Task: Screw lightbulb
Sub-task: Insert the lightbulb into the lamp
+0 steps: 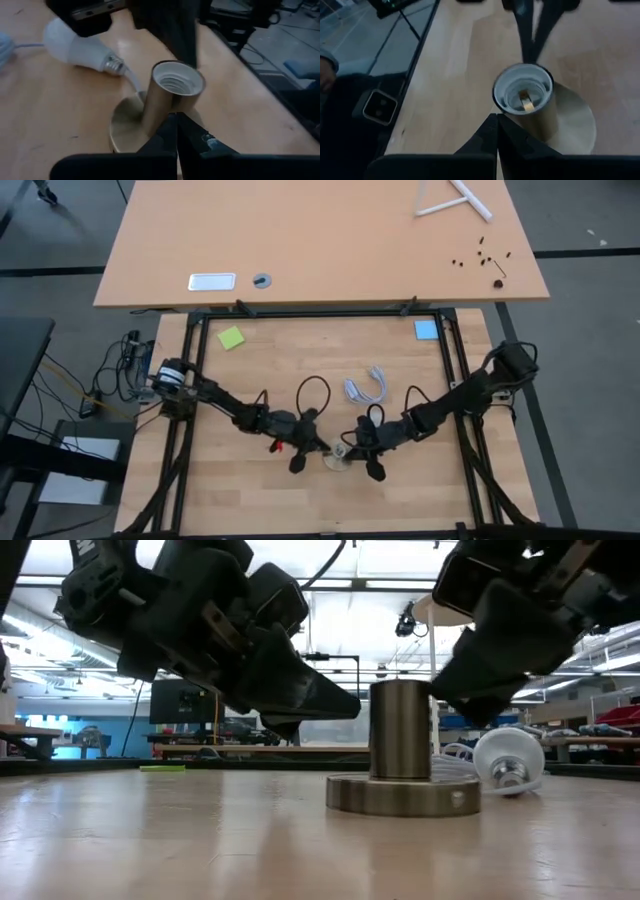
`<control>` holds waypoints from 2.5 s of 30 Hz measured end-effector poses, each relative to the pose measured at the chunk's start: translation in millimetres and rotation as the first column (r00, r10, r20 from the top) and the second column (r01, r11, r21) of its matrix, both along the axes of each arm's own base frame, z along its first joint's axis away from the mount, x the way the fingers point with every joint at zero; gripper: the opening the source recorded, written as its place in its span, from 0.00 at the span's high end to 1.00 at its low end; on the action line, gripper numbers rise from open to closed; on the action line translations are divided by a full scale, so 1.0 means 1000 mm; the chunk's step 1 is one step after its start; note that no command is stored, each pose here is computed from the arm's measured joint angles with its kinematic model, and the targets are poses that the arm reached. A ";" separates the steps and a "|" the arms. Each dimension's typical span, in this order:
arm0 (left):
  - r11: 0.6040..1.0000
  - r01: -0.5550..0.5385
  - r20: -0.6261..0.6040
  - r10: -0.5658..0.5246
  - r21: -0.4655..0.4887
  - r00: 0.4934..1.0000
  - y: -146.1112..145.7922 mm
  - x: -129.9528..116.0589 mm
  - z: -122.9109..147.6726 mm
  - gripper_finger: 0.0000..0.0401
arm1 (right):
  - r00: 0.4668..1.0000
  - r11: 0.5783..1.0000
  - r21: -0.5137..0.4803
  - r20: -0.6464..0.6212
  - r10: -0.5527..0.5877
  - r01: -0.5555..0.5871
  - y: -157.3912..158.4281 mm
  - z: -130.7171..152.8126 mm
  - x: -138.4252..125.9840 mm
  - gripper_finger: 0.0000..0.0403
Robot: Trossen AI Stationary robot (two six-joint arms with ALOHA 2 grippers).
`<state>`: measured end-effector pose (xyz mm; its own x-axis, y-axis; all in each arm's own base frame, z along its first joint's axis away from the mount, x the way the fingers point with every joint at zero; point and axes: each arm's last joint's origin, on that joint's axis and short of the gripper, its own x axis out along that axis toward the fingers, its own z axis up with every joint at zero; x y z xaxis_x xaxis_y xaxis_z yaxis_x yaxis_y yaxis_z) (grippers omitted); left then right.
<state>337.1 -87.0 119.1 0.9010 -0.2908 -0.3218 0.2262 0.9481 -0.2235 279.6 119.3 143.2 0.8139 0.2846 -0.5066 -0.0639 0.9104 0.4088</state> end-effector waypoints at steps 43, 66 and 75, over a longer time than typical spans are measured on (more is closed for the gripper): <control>0.976 -0.217 0.074 0.218 -0.025 0.973 0.021 -0.022 -0.010 0.58 | 0.877 0.781 -0.545 -0.481 0.007 -0.306 -0.044 0.099 -0.021 0.29; 0.959 -0.279 -0.039 0.282 0.056 0.959 0.016 0.007 -0.015 0.31 | 0.633 0.592 -0.468 -0.769 0.093 -0.656 -0.055 0.029 0.002 0.21; 0.965 -0.257 -0.023 0.258 0.056 0.966 0.011 0.031 -0.021 0.32 | 0.621 0.627 -0.454 -0.781 0.061 -0.633 -0.059 0.021 0.005 0.24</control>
